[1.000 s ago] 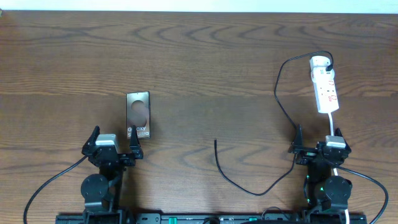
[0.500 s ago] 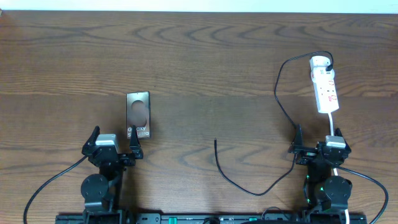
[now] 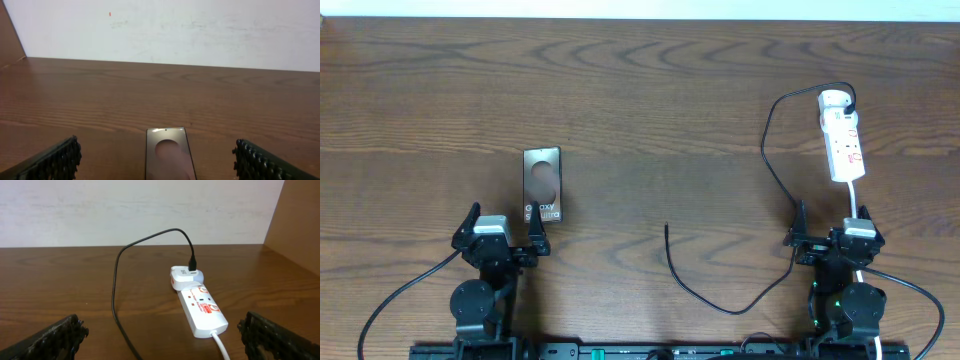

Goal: Plug charger to phone and switch on socket

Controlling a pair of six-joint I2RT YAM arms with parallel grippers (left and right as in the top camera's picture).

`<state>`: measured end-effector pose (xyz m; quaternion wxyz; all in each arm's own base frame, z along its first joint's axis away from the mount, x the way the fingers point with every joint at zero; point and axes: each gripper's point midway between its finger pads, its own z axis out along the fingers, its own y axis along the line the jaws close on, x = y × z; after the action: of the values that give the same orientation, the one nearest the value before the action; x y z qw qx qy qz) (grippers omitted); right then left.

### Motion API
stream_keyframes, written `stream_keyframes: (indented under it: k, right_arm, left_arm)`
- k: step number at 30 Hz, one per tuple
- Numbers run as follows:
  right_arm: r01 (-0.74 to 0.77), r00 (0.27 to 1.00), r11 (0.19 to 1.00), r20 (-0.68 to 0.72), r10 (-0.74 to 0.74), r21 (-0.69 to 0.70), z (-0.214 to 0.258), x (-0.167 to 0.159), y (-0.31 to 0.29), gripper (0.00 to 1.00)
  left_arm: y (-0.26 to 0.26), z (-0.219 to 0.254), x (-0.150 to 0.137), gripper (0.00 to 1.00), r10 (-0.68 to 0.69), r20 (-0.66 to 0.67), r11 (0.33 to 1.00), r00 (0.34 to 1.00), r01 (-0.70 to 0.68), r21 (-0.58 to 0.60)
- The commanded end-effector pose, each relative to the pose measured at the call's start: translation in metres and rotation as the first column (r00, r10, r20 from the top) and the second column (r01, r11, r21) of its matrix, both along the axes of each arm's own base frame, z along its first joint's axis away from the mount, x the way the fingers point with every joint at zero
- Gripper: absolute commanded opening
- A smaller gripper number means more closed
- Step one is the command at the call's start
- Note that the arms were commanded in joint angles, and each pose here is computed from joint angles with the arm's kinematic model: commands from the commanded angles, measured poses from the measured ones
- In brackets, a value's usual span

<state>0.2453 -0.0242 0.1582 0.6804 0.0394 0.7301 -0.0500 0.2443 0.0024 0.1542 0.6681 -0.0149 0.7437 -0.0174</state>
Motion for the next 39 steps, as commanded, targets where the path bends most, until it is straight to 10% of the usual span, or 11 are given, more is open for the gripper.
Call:
stream_keyframes:
  k: [1,20,28,39]
  right_arm:
    - [-0.011,1.0,1.0,-0.005,0.011,-0.015,-0.001,0.0,0.003,0.99]
    - [-0.011,1.0,1.0,-0.005,0.011,-0.015,-0.001,0.0,0.003,0.99]
    - [-0.011,1.0,1.0,-0.005,0.011,-0.015,-0.001,0.0,0.003,0.99]
    - [-0.011,1.0,1.0,-0.005,0.011,-0.015,-0.001,0.0,0.003,0.99]
  left_arm:
    - [-0.003,-0.016,0.0,0.96,-0.02,-0.041,1.0,0.999,0.02,-0.007]
    - [0.002,-0.014,0.0,0.96,0.005,-0.033,1.0,0.999,-0.004,0.014]
    - [0.026,0.083,-0.006,0.96,0.147,0.263,0.989,0.954,-0.149,-0.013]
    - [0.03,0.174,0.073,0.96,0.146,-0.159,0.989,0.976,-0.141,0.044]
